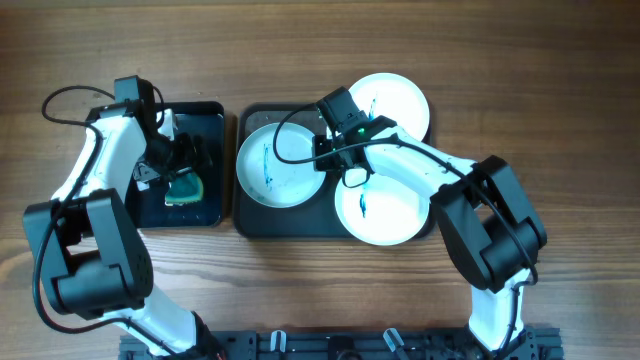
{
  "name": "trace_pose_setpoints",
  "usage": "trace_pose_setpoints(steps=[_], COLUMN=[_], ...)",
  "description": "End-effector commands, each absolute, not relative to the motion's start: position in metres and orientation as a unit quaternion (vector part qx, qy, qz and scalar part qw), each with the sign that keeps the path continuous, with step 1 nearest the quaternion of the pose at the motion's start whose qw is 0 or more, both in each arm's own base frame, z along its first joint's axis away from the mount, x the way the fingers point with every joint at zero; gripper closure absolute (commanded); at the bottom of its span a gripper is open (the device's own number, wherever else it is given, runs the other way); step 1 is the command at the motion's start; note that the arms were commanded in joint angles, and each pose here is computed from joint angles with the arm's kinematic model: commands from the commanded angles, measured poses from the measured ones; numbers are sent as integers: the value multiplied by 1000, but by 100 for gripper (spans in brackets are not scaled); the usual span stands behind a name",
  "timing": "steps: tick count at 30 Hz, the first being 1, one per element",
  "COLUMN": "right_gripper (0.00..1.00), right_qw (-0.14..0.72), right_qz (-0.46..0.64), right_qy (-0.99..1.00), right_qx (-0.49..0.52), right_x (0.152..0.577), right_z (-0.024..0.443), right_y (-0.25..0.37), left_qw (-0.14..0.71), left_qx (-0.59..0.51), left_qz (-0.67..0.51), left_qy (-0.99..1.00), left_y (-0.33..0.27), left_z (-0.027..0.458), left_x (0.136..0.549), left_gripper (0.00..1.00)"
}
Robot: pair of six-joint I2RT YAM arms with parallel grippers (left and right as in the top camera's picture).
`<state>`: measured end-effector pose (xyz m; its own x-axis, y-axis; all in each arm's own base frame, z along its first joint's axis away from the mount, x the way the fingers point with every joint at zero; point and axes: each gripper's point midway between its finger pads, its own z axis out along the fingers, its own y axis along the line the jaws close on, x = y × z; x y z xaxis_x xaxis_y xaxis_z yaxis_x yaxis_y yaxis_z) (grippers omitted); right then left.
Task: Clean dirty plates on tray and stack at the side
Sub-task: 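Grasp the green-and-yellow sponge with the left gripper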
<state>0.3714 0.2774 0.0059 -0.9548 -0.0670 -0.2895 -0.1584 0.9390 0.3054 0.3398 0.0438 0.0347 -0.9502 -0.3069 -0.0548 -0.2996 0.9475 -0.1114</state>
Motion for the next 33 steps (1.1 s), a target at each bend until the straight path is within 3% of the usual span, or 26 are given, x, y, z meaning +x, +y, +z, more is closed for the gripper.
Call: trace_pose_setpoints(steps=[1, 33], right_gripper=[96, 96], right_qw=[129, 128], right_qz=[157, 155], right_qy=[977, 977], right_qx=[-64, -69], right_x=[369, 368], right_z=[-3, -3], right_y=[277, 276], left_qw=[26, 26], left_qx=[-153, -153], left_qz=[-59, -59], left_qy=[986, 986], left_y=[40, 40], left_z=[29, 29], left_x=[336, 336], left_gripper=[0, 0])
